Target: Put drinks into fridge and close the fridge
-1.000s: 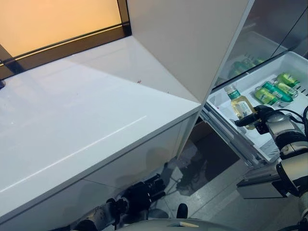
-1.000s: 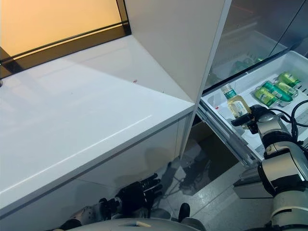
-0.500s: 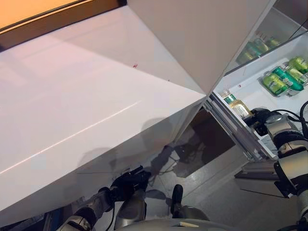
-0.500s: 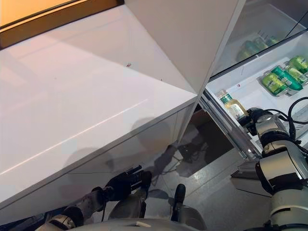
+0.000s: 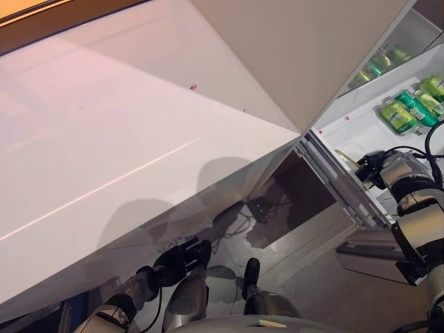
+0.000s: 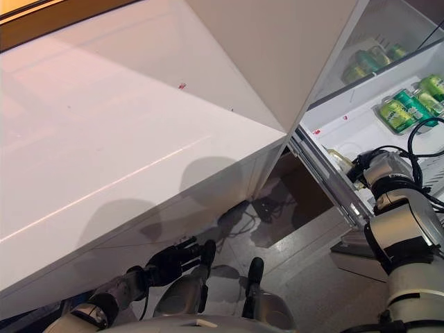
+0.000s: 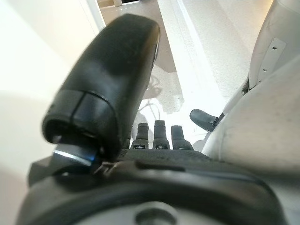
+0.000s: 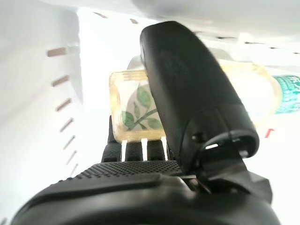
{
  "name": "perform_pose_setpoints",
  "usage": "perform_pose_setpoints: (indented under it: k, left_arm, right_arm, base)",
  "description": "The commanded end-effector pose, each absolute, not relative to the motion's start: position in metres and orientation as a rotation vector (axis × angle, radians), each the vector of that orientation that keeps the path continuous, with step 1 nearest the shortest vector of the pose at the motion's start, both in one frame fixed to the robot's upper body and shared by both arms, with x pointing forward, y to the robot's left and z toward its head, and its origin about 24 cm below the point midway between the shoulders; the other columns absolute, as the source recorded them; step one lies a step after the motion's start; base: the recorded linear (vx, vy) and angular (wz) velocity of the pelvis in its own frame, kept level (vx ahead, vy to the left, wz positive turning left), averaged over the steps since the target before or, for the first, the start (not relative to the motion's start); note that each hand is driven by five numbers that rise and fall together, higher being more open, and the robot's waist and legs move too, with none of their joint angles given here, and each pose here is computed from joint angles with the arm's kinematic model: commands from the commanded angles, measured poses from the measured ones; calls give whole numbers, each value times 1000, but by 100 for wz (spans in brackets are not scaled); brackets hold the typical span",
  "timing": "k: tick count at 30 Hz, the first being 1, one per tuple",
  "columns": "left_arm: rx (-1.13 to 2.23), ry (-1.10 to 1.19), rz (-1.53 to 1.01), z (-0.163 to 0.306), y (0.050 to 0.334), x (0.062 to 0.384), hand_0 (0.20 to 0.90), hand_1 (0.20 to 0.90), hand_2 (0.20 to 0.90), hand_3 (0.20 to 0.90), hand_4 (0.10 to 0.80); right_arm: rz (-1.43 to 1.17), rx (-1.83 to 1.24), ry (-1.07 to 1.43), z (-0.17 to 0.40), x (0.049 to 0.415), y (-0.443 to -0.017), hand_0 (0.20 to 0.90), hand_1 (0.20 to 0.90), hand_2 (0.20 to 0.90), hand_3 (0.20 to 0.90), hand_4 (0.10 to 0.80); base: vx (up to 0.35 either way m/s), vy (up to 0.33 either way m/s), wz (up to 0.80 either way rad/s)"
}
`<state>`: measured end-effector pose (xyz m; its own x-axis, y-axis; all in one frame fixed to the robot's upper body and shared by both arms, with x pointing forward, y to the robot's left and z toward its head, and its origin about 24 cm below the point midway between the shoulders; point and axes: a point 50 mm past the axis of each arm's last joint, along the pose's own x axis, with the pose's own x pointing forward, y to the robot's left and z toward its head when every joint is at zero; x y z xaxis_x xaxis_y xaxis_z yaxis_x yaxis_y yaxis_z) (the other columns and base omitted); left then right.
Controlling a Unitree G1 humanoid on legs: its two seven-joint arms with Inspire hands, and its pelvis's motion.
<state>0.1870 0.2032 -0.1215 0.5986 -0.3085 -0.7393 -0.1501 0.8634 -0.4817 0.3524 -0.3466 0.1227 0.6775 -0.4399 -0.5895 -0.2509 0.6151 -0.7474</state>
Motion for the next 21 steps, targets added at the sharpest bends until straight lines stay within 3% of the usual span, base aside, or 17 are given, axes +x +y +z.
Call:
perform_pose_setpoints:
  k: [1, 12, 17, 21]
  left_arm:
    - [-485, 929, -108, -119, 209, 191, 900, 900, 900, 900, 800]
    - [-470, 990, -5, -129, 226, 166, 900, 900, 900, 900, 800]
    - [-467, 1047, 47, -138, 231, 147, 900, 900, 900, 900, 800]
    - [-477, 1091, 46, -146, 226, 133, 900, 900, 900, 900, 800]
  right_arm:
    - [-188, -982, 682, 187, 370, -345, 900, 900, 900, 900, 800]
    - [-230, -880, 304, 252, 365, -341, 900, 900, 900, 900, 800]
    - [-305, -633, -65, 296, 346, -340, 900, 900, 900, 900, 800]
    - [-403, -400, -285, 300, 324, -358, 900, 900, 900, 900, 800]
  base:
    - [0, 0, 0]
    - [16, 33, -7]
    - [61, 69, -26]
    - [81, 103, -23]
